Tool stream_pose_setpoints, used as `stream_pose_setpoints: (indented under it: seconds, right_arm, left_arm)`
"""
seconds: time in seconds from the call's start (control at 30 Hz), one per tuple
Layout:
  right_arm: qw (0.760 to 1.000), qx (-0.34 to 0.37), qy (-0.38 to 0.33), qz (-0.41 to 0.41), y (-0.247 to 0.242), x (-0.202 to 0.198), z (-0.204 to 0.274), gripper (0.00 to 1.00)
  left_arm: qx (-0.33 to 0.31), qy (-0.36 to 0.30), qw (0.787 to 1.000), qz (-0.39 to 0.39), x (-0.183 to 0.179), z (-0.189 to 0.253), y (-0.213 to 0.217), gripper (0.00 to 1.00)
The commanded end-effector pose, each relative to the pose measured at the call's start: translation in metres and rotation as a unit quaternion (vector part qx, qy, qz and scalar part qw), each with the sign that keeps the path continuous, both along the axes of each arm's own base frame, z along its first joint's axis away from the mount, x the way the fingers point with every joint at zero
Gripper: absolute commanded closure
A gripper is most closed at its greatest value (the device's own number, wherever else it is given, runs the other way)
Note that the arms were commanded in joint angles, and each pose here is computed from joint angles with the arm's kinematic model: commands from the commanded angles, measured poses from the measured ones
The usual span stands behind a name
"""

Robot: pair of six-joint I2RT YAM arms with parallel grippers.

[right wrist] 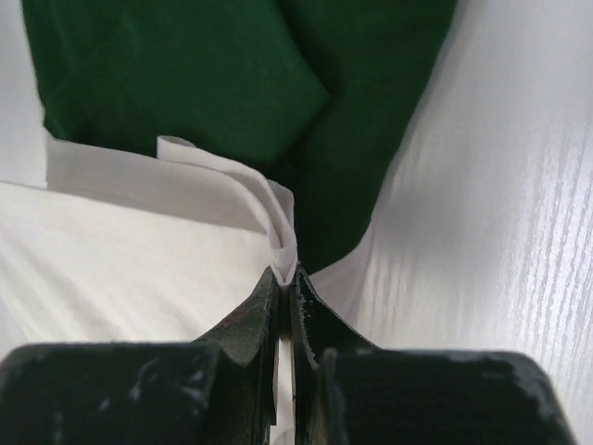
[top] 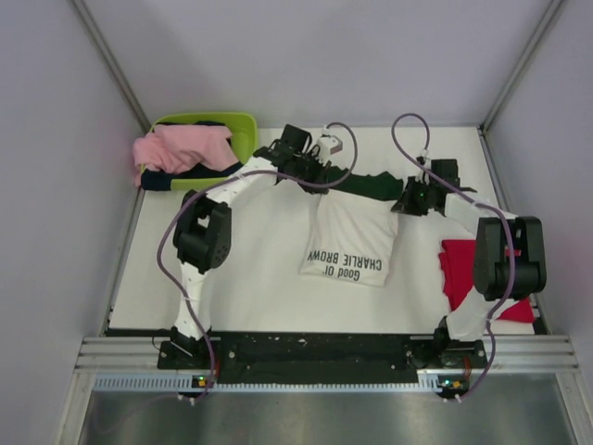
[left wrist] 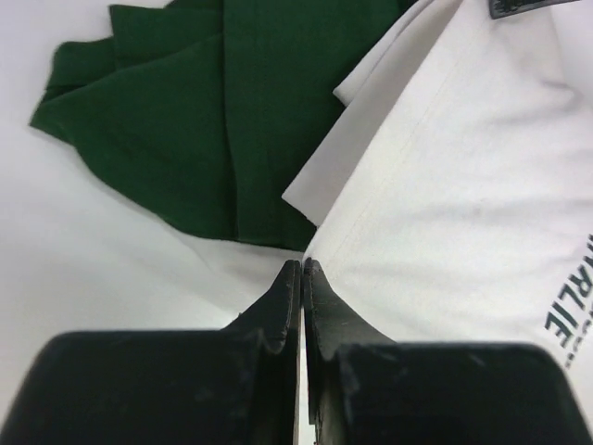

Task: Fold and stack the t-shirts
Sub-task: Fold the folded rectangular tshirt in 1/3 of the way

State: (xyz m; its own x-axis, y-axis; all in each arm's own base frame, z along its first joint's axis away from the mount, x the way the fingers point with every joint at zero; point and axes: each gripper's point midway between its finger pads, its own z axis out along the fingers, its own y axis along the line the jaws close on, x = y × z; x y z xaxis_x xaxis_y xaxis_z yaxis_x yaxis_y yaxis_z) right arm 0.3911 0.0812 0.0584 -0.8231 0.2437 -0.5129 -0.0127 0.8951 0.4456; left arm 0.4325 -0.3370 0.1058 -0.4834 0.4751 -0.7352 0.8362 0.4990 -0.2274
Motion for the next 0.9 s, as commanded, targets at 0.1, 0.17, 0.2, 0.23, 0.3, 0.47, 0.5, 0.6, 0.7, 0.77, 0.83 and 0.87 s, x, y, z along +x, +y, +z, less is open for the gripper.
stream_pose_setpoints:
  seconds: [0.1, 0.17, 0.2, 0.23, 0.3, 0.47, 0.5, 0.6, 0.7, 0.77, 0.83, 0.87]
  right_arm:
    - [0.997, 0.021, -0.067, 0.022, 0.009, 0.026, 0.03, 1.0]
    - [0.998, 0.013, -0.058, 0.014, 0.005, 0.029, 0.024, 1.0]
    - [0.998, 0.01, -0.054, 0.011, 0.004, 0.031, 0.022, 1.0]
    - [0.999, 0.006, -0.051, 0.008, 0.002, 0.033, 0.02, 1.0]
    - [0.999, -0.002, -0.045, 0.0, -0.001, 0.036, 0.016, 1.0]
    - [0.999, -0.024, -0.028, -0.014, -0.01, 0.039, 0.006, 1.0]
    - [0.999, -0.027, -0.027, -0.012, -0.01, 0.039, 0.005, 1.0]
    - [0.999, -0.038, -0.021, -0.016, -0.015, 0.043, -0.002, 0.88]
    - [0.998, -0.053, -0.021, -0.018, -0.019, 0.049, 0.006, 0.58]
    - [0.998, -0.06, -0.03, -0.006, -0.02, 0.047, 0.024, 0.49]
    - [0.994, -0.072, -0.082, 0.018, -0.019, 0.044, 0.062, 0.43]
    - [0.99, -0.08, -0.114, 0.038, -0.018, 0.038, 0.083, 0.39]
  left_arm:
    - [-0.002, -0.018, 0.999, 0.031, -0.01, 0.053, 0.025, 1.0]
    - [0.008, -0.028, 0.998, 0.047, -0.002, 0.048, 0.029, 1.0]
    - [0.014, -0.036, 0.998, 0.054, 0.004, 0.045, 0.032, 1.0]
    - [0.017, -0.04, 0.998, 0.055, 0.009, 0.04, 0.031, 1.0]
    - [0.019, -0.046, 0.997, 0.051, 0.015, 0.032, 0.028, 1.0]
    - [0.022, -0.039, 0.998, 0.048, 0.028, 0.012, 0.019, 1.0]
    - [0.021, -0.039, 0.998, 0.048, 0.03, 0.01, 0.017, 1.0]
    - [0.023, -0.046, 0.997, 0.05, 0.037, 0.004, 0.011, 0.87]
    - [0.029, -0.07, 0.995, 0.067, 0.052, 0.015, 0.014, 0.45]
    - [0.033, -0.103, 0.992, 0.064, 0.057, 0.036, 0.02, 0.37]
    - [0.025, -0.131, 0.991, 0.027, 0.047, 0.059, 0.022, 0.37]
    - [0.024, -0.146, 0.989, -0.005, 0.034, 0.069, 0.023, 0.38]
